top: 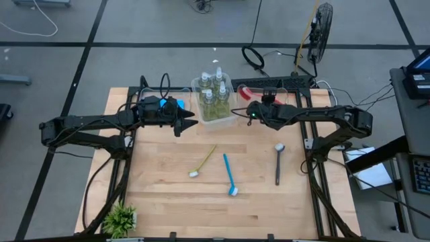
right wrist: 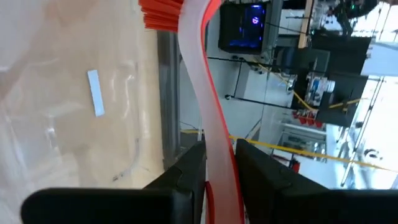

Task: Pick & Place Kitchen Sink Supplies
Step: Put the red dish brush into the right transparent bin

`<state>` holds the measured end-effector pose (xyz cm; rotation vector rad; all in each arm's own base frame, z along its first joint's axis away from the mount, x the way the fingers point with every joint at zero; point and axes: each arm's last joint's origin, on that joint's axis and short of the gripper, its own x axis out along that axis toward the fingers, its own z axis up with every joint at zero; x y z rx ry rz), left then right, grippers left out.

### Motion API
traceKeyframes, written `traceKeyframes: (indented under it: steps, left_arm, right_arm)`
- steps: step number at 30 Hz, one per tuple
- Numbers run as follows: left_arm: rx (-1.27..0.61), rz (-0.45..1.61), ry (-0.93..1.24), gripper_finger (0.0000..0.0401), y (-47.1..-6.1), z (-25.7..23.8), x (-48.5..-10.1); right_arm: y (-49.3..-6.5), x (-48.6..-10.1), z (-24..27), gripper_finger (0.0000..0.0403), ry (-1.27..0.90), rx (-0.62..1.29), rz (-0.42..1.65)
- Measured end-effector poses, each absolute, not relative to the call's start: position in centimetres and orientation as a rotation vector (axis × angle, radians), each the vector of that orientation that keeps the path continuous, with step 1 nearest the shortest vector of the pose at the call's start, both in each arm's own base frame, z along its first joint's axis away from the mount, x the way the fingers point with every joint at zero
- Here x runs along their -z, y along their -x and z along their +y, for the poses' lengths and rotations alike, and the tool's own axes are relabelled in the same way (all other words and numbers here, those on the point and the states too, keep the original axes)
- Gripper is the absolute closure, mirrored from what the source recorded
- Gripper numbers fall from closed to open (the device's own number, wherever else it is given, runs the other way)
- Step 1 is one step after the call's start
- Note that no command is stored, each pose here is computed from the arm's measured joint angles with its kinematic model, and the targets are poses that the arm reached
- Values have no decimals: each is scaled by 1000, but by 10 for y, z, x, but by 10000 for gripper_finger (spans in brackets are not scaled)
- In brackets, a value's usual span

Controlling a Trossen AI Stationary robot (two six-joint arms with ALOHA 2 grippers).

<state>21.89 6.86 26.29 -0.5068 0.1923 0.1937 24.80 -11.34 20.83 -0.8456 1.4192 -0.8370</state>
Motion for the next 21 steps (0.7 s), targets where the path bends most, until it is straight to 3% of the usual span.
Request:
traceKeyframes:
  steps: [14, 21]
  left_arm:
    - [-194, 192, 507, 132, -219, 69, -263]
    - [-194, 192, 507, 132, -219, 69, -263]
  right_arm:
    - [-250, -205, -106, 326, 837, 731, 1418]
    - [-249, -205, -106, 293, 789, 768, 1394]
